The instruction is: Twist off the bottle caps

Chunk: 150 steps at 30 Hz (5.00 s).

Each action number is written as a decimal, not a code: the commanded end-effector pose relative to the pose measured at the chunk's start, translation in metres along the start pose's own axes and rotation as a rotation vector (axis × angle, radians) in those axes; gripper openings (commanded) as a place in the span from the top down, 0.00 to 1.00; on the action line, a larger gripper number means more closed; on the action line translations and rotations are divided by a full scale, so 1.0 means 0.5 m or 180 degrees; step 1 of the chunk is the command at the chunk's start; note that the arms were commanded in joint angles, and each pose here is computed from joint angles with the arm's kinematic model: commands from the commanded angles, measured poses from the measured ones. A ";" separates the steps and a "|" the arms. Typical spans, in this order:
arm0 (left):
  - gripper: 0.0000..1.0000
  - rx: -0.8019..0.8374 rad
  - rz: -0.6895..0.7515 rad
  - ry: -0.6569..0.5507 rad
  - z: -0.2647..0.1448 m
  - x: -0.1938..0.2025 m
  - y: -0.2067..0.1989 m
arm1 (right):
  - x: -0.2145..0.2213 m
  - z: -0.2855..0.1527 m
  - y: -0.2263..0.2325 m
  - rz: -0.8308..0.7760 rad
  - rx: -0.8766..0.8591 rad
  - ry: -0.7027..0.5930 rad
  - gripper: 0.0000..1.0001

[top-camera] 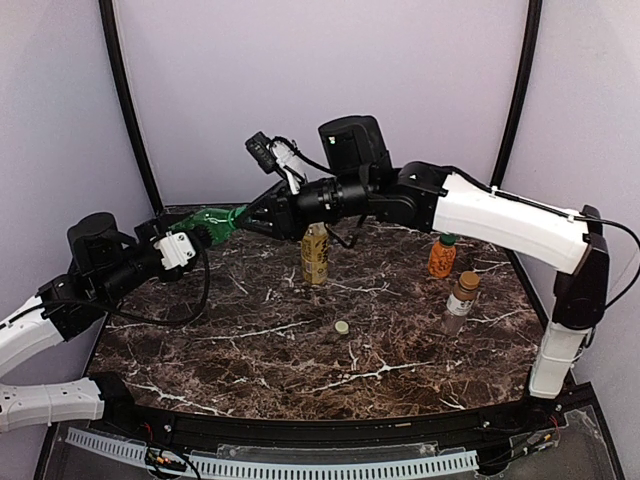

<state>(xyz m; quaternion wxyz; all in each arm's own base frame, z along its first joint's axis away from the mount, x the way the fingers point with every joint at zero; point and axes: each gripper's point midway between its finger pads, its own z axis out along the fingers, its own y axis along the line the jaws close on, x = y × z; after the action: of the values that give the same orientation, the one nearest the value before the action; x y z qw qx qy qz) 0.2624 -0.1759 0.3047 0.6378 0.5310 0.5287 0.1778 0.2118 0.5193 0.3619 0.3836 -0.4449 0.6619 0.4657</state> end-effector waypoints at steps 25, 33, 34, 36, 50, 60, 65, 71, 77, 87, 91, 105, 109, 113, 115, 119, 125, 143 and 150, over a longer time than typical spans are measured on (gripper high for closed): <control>0.99 0.0922 -0.1074 -0.0215 -0.033 -0.038 -0.088 | 0.019 -0.247 -0.182 -0.0836 0.2016 0.0790 1.00; 0.99 0.0870 -0.1572 -0.0241 -0.039 -0.039 -0.066 | 0.373 -0.292 -0.361 0.1236 0.2650 0.1905 1.00; 0.99 0.0872 -0.1599 -0.0248 -0.040 -0.040 -0.065 | 0.398 -0.290 -0.371 0.1302 0.2686 0.1957 1.00; 0.99 0.0916 -0.1647 -0.0266 -0.044 -0.042 -0.068 | 0.439 -0.273 -0.383 0.1409 0.2629 0.2046 1.00; 0.99 0.0841 -0.1588 -0.0291 -0.048 -0.038 -0.053 | 0.666 -0.217 -0.426 0.1891 0.2503 0.2761 1.00; 0.99 0.0846 -0.1509 -0.0344 -0.052 -0.047 -0.046 | 0.669 -0.220 -0.431 0.1916 0.2547 0.2818 0.38; 0.99 0.0998 -0.1551 -0.0478 -0.060 -0.068 -0.052 | 0.534 -0.238 -0.416 0.1626 0.2512 0.2499 0.02; 0.99 0.1273 -0.1746 -0.0783 -0.081 -0.115 -0.051 | 0.190 -0.203 -0.278 0.0253 0.1762 0.1137 0.03; 0.99 0.1527 -0.1889 -0.1132 -0.105 -0.166 -0.041 | -0.043 -0.203 0.107 -0.1764 -0.0207 -0.1097 0.01; 0.99 0.1621 -0.1893 -0.1208 -0.110 -0.179 -0.040 | -0.131 -0.114 0.203 -0.1850 -0.1006 -0.1774 0.05; 0.99 0.1618 -0.1879 -0.1201 -0.110 -0.176 -0.044 | -0.140 -0.083 0.216 -0.1839 -0.1128 -0.1739 0.12; 0.99 0.1559 -0.1844 -0.1181 -0.107 -0.170 -0.044 | -0.089 -0.003 0.187 -0.1679 -0.1034 -0.1216 0.38; 0.99 0.1557 -0.1840 -0.1182 -0.106 -0.170 -0.044 | -0.089 0.001 0.185 -0.1666 -0.1012 -0.1175 0.47; 0.99 0.1551 -0.1837 -0.1165 -0.104 -0.167 -0.046 | -0.090 0.000 0.182 -0.1634 -0.0973 -0.1178 0.81; 0.99 0.1545 -0.1833 -0.1149 -0.103 -0.165 -0.047 | -0.090 -0.003 0.186 -0.1647 -0.0962 -0.1210 0.94; 0.89 0.1547 -0.1837 -0.1134 -0.102 -0.162 -0.051 | -0.092 -0.011 0.188 -0.1635 -0.0930 -0.1198 1.00; 0.02 0.1326 -0.1892 -0.0979 -0.091 -0.139 -0.041 | -0.110 -0.066 0.097 -0.1477 -0.0140 -0.1081 1.00; 0.01 -0.0190 -0.2659 0.0269 -0.033 0.100 0.015 | 0.140 -0.309 -0.470 -0.0019 0.2787 -0.0803 1.00; 0.01 -0.1029 -0.3482 0.1295 -0.087 0.315 -0.036 | 0.216 -0.268 -0.530 -0.0050 0.2834 -0.0650 1.00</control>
<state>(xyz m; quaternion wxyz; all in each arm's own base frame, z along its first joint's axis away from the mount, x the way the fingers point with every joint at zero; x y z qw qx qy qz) 0.2802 -0.0792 0.2498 0.6172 0.1635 0.7695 -0.0158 0.4021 0.3233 0.2138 0.5619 -0.2164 0.7791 0.1745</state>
